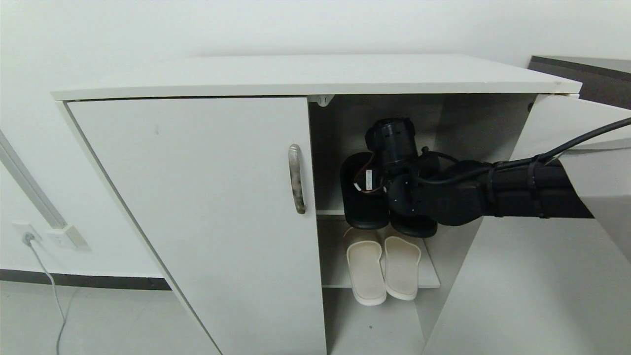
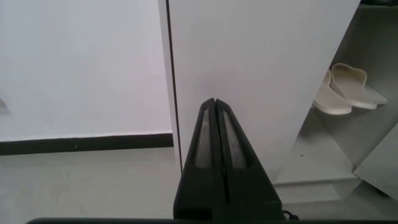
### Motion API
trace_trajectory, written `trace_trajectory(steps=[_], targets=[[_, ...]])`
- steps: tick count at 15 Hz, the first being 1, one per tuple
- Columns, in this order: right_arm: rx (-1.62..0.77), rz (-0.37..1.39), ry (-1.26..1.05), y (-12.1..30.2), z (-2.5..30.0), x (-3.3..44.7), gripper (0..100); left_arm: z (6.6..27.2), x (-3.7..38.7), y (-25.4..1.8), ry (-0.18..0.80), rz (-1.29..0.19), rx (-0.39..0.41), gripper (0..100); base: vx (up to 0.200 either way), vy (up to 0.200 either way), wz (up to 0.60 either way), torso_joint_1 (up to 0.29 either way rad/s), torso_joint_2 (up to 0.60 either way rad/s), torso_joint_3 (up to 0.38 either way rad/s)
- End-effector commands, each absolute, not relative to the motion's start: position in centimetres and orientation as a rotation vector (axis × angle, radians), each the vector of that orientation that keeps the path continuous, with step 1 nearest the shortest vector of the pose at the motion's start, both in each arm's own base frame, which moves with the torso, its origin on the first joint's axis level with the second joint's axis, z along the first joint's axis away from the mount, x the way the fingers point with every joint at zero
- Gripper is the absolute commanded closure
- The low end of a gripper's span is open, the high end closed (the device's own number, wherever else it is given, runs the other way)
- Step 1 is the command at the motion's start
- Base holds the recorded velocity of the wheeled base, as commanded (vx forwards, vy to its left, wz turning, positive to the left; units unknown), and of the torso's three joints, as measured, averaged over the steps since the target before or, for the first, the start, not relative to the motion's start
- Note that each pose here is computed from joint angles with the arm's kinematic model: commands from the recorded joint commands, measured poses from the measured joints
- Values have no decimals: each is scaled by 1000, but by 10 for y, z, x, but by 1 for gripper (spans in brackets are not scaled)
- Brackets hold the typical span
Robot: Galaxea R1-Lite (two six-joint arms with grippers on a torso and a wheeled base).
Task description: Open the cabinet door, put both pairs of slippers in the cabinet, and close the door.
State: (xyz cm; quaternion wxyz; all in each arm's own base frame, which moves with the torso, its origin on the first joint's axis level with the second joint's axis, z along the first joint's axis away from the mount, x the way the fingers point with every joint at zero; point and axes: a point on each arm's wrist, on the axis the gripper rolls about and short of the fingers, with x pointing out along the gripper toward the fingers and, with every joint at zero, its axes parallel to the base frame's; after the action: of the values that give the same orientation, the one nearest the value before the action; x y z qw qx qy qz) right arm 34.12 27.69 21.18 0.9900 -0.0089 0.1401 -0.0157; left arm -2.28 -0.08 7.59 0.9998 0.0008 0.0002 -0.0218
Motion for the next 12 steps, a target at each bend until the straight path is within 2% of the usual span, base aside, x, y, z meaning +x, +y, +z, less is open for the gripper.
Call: trace_trajectory(steps=[1, 6, 11, 12], targets=[[-10, -7, 272, 273, 223, 322, 0, 76, -23, -1, 0, -43, 2, 100, 0, 0, 0, 0, 0, 0], [-5, 76, 252, 270, 232, 269, 0, 76, -23, -1, 2, -43, 2, 100, 0, 0, 0, 0, 0, 0], [-2, 199, 242, 251, 227, 210, 0, 76, -23, -1, 0, -44, 3, 100, 0, 0, 0, 0, 0, 0], [13, 237, 235, 244, 226, 201, 100, 76, -23, -1, 0, -44, 3, 100, 0, 0, 0, 0, 0, 0]])
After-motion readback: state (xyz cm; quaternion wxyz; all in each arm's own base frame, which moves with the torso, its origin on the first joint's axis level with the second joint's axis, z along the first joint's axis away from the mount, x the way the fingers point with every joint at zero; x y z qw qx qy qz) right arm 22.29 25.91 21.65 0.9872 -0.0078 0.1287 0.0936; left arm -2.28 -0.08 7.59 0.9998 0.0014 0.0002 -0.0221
